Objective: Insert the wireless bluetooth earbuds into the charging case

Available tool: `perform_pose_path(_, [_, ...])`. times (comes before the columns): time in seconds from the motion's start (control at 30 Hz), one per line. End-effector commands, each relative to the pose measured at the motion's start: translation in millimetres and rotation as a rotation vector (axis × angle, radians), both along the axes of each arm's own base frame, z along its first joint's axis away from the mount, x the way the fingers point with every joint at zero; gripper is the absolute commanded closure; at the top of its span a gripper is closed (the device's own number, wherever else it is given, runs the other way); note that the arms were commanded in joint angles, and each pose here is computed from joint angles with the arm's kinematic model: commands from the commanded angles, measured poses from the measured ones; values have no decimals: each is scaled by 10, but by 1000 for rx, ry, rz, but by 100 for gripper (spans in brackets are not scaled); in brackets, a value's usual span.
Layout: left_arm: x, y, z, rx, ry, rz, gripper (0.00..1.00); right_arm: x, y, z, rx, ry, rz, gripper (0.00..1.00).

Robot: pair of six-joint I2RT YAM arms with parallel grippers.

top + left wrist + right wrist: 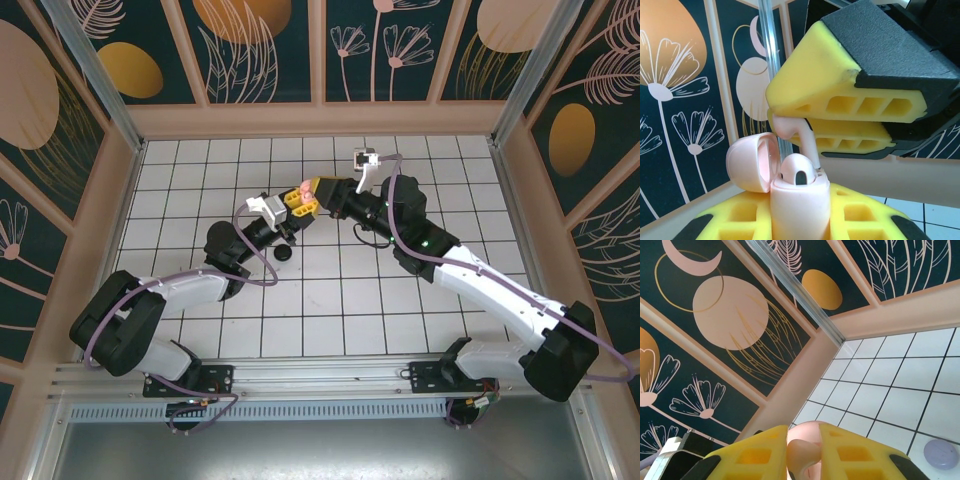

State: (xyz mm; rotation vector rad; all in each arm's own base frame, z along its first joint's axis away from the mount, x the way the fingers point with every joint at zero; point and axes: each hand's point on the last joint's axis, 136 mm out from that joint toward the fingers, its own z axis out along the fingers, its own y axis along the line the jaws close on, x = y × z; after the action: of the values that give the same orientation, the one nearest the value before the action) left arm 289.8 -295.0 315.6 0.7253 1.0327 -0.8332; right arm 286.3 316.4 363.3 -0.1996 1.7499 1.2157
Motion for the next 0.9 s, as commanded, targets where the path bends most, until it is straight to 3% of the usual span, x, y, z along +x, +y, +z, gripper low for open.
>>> perform_pose_path(0.0, [-126, 28, 309, -60, -75, -32, 100, 69, -31, -15, 20, -8, -26, 80])
perform_pose_path(0.63, [-123, 47, 380, -73, -79, -23, 100, -146, 94, -329, -71, 5, 70, 81])
perform_pose_path(0.87, [-101, 32, 380, -72, -69, -25, 100, -126, 63, -430, -99, 23, 32, 79])
